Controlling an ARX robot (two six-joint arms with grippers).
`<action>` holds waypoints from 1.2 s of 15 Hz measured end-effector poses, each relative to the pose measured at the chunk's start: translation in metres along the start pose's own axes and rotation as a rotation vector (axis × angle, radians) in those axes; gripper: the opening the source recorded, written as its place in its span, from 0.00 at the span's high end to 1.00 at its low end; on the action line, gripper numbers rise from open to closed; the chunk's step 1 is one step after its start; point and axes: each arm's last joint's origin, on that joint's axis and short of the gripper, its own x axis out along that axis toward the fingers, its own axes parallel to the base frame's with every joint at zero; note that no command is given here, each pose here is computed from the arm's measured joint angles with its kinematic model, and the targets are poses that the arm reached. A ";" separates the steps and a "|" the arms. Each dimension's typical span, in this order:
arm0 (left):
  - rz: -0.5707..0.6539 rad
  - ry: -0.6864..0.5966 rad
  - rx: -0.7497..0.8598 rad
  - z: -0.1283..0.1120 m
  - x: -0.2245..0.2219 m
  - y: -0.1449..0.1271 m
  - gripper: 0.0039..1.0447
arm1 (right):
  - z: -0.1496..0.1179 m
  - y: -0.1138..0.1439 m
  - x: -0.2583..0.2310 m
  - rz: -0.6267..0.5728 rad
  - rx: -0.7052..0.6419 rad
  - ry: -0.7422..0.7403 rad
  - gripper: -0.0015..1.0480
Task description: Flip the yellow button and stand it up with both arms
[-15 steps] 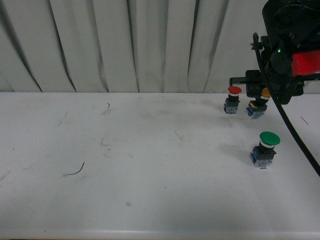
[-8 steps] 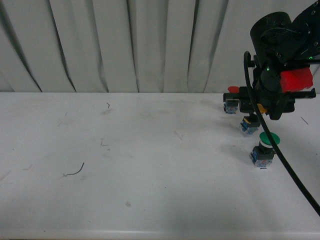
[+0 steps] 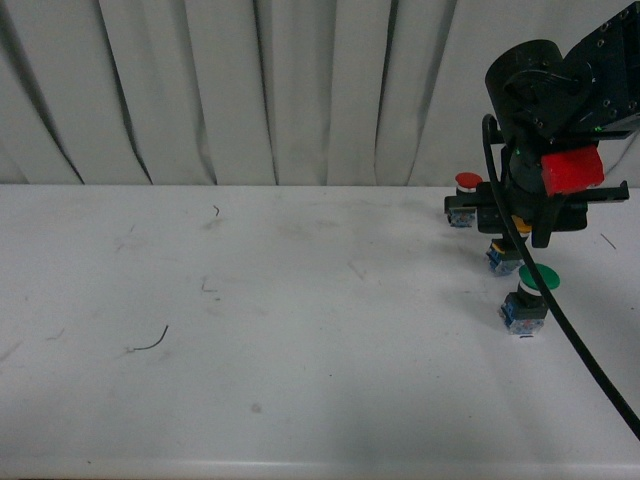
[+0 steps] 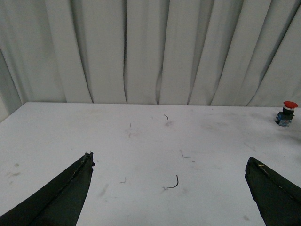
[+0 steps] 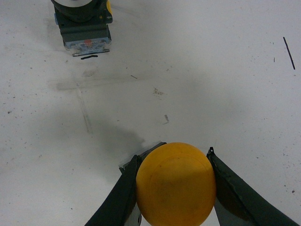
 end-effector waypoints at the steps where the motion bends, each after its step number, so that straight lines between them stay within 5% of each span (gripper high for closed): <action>1: 0.000 0.000 0.000 0.000 0.000 0.000 0.06 | 0.001 0.001 0.001 -0.001 0.006 -0.002 0.65; 12: 0.000 0.000 0.000 0.000 0.000 0.000 0.06 | 0.000 0.003 0.004 0.029 0.034 -0.008 0.65; 18: 0.000 0.000 0.000 0.000 0.000 0.000 0.06 | 0.002 0.003 0.003 0.038 0.052 -0.015 0.04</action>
